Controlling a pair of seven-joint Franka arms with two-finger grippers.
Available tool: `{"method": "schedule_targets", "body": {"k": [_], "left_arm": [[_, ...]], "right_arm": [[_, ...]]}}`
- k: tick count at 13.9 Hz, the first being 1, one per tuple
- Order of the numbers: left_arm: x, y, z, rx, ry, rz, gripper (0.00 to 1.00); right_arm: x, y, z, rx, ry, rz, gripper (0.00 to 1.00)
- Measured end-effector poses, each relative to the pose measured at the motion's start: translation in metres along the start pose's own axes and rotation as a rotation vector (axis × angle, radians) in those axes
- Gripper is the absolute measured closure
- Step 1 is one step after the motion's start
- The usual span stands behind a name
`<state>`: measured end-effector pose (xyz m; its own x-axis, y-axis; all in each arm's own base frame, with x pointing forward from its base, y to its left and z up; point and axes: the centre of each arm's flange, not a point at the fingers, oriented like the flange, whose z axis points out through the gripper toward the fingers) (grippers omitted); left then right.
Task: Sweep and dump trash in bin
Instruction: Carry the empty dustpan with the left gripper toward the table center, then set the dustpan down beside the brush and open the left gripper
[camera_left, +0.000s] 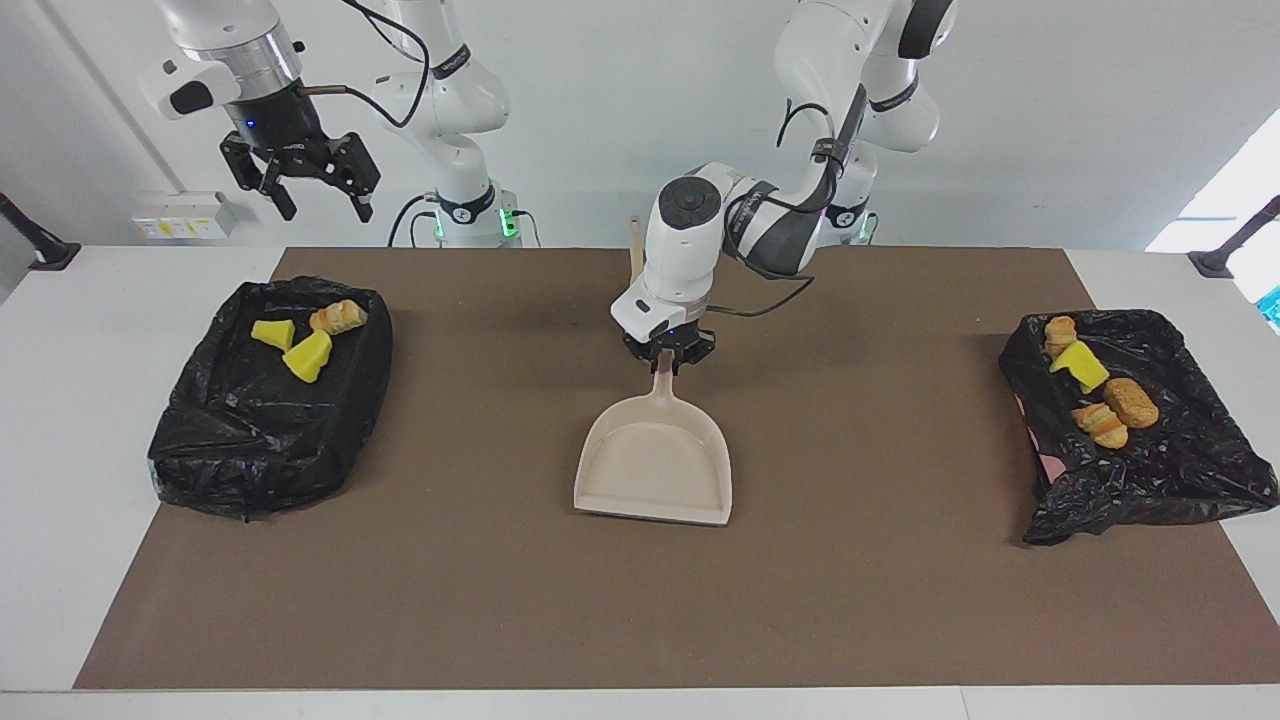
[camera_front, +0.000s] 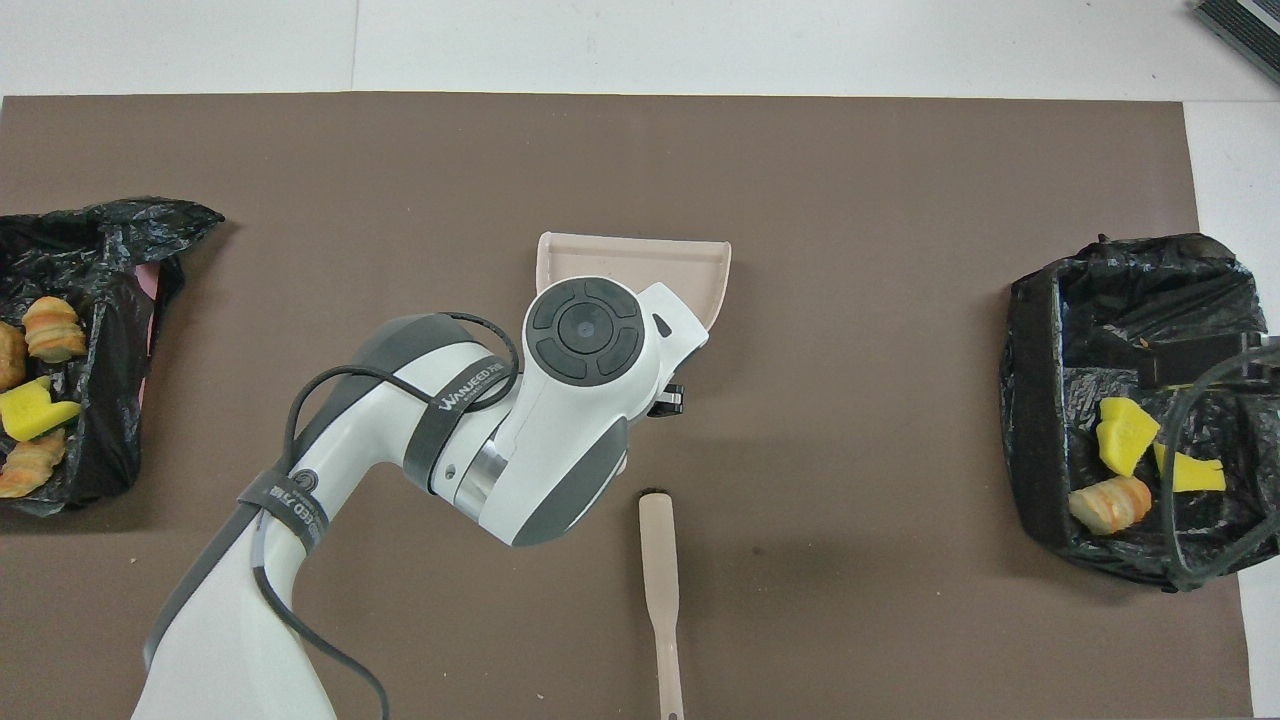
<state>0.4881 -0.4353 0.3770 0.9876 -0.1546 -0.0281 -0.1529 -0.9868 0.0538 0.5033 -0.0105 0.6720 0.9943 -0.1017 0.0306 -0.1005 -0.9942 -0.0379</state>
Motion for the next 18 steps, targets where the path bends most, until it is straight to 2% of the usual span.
{"method": "schedule_targets", "body": {"k": [2, 5, 7, 8, 10, 15, 18], "left_arm": [[0.004, -0.005, 0.0, 0.002, 0.003, -0.01, 0.67], [0.014, -0.025, -0.015, 0.001, 0.015, -0.045, 0.34], [0.017, -0.047, -0.037, 0.011, 0.002, -0.076, 0.08], [0.019, -0.058, -0.049, 0.012, 0.003, -0.094, 0.0], [0.026, -0.086, -0.071, 0.006, 0.018, -0.138, 0.0], [0.046, -0.165, -0.124, -0.023, 0.09, -0.262, 0.0], [0.053, -0.198, -0.146, -0.02, 0.096, -0.263, 0.0]], "right_arm": [[0.0, 0.001, 0.0, 0.0, 0.0, 0.0, 0.0], [0.0, 0.005, 0.0, 0.003, -0.001, 0.004, 0.0], [0.001, 0.009, 0.0, 0.004, 0.0, 0.009, 0.0], [0.001, 0.008, 0.0, 0.001, 0.0, 0.006, 0.0], [0.001, 0.006, 0.0, -0.027, 0.002, -0.005, 0.0], [0.001, 0.008, 0.0, -0.032, 0.003, -0.002, 0.0], [0.001, 0.008, 0.0, -0.032, 0.002, -0.002, 0.0]]}}
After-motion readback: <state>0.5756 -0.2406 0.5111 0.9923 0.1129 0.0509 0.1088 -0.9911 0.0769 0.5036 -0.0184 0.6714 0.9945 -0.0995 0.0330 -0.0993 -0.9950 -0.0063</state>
